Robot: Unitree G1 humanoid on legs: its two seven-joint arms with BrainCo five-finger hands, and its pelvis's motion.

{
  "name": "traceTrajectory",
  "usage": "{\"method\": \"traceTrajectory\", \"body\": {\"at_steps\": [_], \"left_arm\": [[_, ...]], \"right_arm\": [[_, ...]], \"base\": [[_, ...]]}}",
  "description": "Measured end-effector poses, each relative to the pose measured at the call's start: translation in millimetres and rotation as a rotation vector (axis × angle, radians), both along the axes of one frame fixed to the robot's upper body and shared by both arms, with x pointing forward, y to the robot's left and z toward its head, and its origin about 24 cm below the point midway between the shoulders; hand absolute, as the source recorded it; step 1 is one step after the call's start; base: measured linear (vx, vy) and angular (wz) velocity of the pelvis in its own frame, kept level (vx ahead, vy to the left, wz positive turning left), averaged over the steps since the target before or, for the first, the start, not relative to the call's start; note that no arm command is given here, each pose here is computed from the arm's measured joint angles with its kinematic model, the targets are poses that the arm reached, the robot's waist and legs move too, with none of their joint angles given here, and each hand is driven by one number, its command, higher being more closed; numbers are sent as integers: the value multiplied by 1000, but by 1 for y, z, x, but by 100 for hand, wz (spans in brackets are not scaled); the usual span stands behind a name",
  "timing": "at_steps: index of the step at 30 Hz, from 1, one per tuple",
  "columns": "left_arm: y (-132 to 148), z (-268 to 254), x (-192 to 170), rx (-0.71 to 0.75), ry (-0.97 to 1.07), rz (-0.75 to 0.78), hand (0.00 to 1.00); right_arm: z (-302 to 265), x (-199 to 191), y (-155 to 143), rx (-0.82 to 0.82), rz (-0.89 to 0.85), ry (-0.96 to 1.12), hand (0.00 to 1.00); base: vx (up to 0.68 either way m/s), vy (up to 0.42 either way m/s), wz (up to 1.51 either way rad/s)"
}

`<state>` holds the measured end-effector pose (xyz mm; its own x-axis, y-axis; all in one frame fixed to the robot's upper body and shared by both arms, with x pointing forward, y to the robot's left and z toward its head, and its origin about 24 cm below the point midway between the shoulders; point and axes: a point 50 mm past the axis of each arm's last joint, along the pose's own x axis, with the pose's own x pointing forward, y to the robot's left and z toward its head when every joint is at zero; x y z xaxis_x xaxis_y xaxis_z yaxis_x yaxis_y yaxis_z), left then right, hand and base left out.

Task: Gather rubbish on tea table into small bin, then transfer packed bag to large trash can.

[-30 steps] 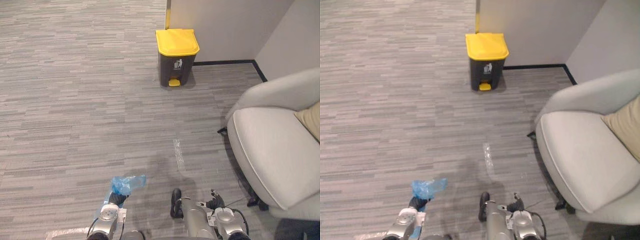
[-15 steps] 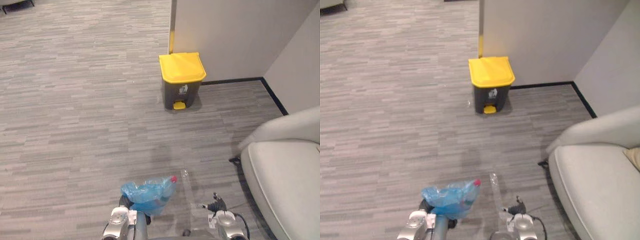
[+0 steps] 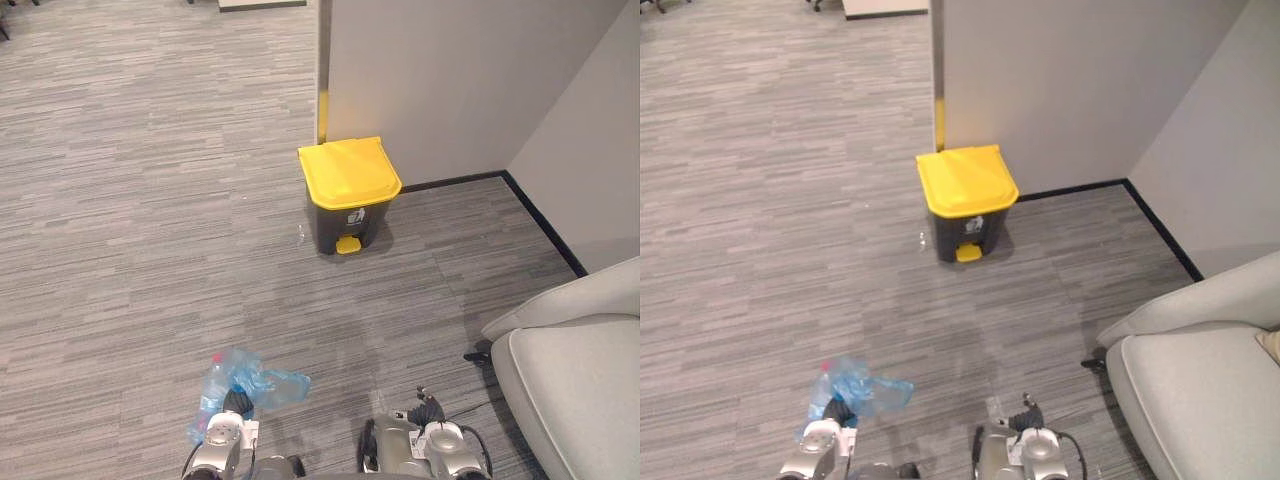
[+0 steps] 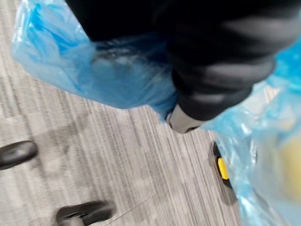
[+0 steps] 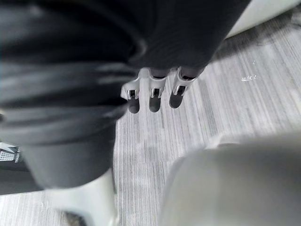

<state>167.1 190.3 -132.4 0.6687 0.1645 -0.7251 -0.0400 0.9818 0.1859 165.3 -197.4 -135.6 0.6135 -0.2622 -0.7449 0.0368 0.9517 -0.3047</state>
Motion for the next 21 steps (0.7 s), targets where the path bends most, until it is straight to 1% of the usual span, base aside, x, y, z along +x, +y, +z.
{"method": "traceTrajectory", "body": {"at_steps": [4,6,9,12,14,18,21], "left_arm": [[-5,-3,-4,-21,12,18,100],[-13,-2,-6,-62,-9,44,100],[-21,-5,-15,-93,7,43,100],[-24,-2,-8,-102,-16,36,100],[-28,-3,-9,-110,-11,27,100],[-18,-8,-15,-78,33,14,100],[-18,-10,-18,-69,53,-10,100]], "right_arm": [[-4,-11,-5,-1,-30,32,0],[-6,-17,-2,-3,-10,40,0],[-6,-16,3,14,-18,33,0],[-5,-17,3,18,-29,29,0],[-7,-24,-4,12,-67,46,0],[-14,-35,-2,21,-65,101,0],[-12,-28,-2,21,-59,82,0]], "base": [[346,-171,23],[371,-91,8],[291,15,-16],[285,141,-18],[397,243,-20],[438,228,-5],[352,173,-28]]}}
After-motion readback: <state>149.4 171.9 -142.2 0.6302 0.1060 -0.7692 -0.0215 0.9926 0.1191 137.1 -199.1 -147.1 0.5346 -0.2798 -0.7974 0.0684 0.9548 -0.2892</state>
